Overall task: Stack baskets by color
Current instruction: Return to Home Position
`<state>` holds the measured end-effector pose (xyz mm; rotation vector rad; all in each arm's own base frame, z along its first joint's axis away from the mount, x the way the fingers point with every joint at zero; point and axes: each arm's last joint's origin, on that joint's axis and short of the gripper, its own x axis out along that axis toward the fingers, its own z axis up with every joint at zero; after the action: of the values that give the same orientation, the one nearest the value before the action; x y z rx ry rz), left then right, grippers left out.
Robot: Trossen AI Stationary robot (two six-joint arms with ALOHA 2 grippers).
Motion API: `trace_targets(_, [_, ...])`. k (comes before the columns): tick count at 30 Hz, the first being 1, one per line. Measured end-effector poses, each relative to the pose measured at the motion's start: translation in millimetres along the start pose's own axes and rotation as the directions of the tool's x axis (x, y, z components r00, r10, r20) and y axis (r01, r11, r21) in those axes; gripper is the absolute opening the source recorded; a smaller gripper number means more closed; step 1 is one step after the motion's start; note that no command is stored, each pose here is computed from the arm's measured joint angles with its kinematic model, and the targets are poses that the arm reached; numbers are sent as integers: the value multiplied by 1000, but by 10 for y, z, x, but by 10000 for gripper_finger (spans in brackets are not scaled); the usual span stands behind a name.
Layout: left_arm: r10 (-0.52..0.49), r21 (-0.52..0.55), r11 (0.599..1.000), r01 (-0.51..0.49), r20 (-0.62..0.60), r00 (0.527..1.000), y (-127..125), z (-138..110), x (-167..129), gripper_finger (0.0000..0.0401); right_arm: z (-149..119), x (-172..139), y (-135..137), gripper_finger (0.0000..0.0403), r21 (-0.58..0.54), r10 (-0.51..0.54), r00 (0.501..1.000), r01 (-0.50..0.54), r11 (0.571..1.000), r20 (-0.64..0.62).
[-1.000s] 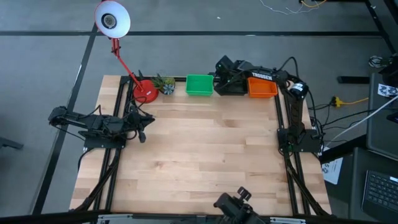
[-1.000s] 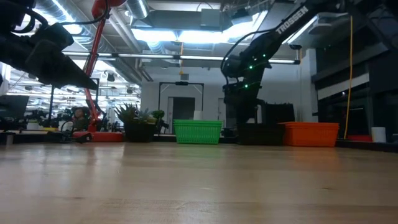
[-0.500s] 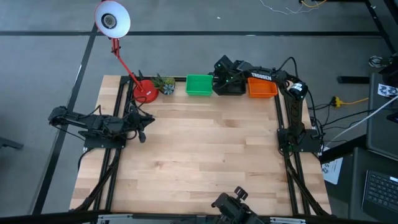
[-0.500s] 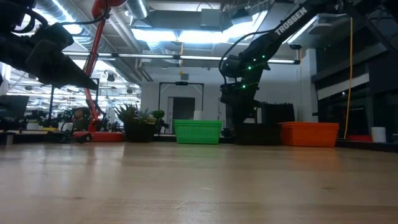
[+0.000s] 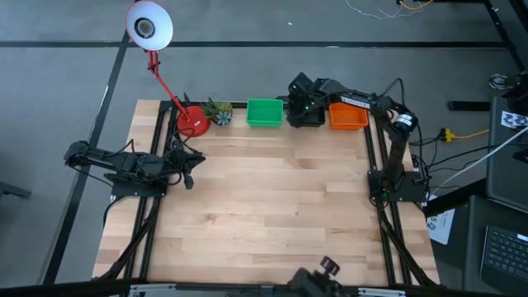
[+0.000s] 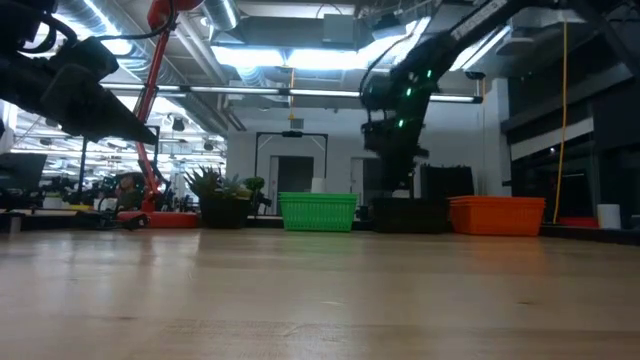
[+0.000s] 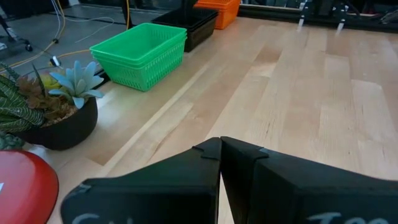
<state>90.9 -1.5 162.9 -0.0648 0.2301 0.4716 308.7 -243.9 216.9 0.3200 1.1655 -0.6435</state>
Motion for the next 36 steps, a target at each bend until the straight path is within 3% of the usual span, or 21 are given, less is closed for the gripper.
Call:
trace_targets(2, [0,0,1000,0,0,1000,0,0,0,0,-36,-221,75,73,-1,-34,999,34,999,4])
trace_targets(6, [0,0,1000,0,0,1000,0,0,0,0,-182,-704,342,61,-26,-2,999,4,1000,55])
trace_targets(13, [0,0,1000,0,0,1000,0,0,0,0,-634,-1183,838,53,-177,137,945,-86,980,298])
trace_targets(19, [0,0,1000,0,0,1000,0,-1,0,0,-1274,-995,1072,52,-277,276,841,-158,948,466])
trace_targets(25, [0,0,1000,0,0,1000,0,-1,0,0,-1905,-714,1203,52,-367,415,659,-220,904,627])
trace_targets(27, [0,0,1000,0,0,1000,0,-1,1,0,-2103,-651,1207,52,-371,429,646,-233,899,631])
trace_targets(31, [0,0,1000,0,0,1000,0,-1,0,0,-2438,-568,1151,52,-297,409,666,-282,912,623])
trace_targets(36, [0,0,1000,0,0,1000,0,-1,1,0,-2743,-570,1079,52,-330,478,641,-346,878,601])
